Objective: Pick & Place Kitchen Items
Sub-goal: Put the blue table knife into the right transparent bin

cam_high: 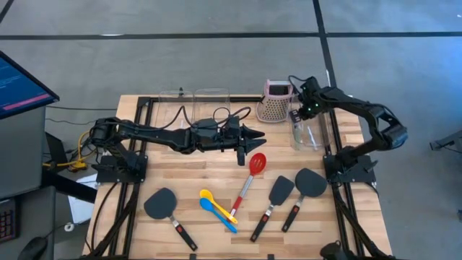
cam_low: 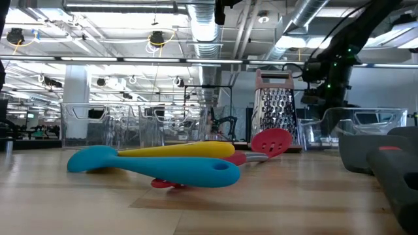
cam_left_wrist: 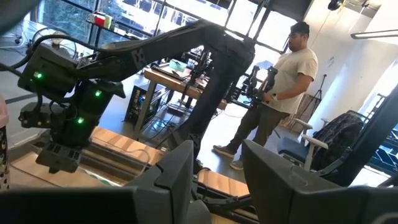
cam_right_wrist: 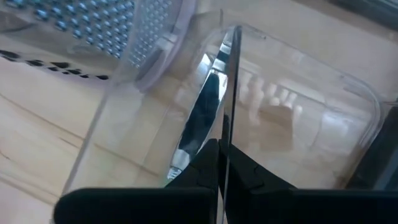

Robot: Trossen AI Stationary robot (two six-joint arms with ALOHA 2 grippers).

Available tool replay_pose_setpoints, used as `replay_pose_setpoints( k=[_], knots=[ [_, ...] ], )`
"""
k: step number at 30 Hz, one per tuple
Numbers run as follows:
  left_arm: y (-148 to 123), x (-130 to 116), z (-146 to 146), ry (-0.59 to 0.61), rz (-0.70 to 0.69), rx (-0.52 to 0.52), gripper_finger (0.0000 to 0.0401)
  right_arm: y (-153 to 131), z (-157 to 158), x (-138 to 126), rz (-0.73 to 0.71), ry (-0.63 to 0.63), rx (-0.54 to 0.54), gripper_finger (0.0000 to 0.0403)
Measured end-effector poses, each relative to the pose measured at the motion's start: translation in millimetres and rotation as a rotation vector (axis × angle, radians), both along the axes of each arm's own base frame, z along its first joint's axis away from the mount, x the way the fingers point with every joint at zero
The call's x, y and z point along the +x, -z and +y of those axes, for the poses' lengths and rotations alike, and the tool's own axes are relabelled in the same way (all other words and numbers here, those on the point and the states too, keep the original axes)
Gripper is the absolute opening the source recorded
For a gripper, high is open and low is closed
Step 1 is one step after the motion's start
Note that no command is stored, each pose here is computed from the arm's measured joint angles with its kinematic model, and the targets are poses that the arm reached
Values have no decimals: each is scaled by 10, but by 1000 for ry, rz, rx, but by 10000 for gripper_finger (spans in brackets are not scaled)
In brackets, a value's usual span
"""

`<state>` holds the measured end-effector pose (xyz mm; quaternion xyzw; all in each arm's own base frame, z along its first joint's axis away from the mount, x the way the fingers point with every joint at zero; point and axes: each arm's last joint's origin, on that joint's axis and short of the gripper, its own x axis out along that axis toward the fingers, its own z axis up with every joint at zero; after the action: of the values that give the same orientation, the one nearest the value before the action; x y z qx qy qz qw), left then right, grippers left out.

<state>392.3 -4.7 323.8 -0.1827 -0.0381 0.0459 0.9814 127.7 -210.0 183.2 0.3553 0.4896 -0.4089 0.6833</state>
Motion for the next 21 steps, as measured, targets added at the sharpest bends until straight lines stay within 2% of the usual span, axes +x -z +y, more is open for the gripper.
replay_pose_setpoints(
  k=[5, 15, 21],
  knots=[
    [0, 0, -1, 0, 0, 0, 129, 73, -23, 13, 18, 1, 25, 0],
    [2, 0, 0, 0, 2, 0, 129, 65, -40, 18, 19, 13, 1, 1],
    [3, 0, 0, 0, 3, 0, 129, 65, -40, 15, 25, 15, 0, 20]
  ],
)
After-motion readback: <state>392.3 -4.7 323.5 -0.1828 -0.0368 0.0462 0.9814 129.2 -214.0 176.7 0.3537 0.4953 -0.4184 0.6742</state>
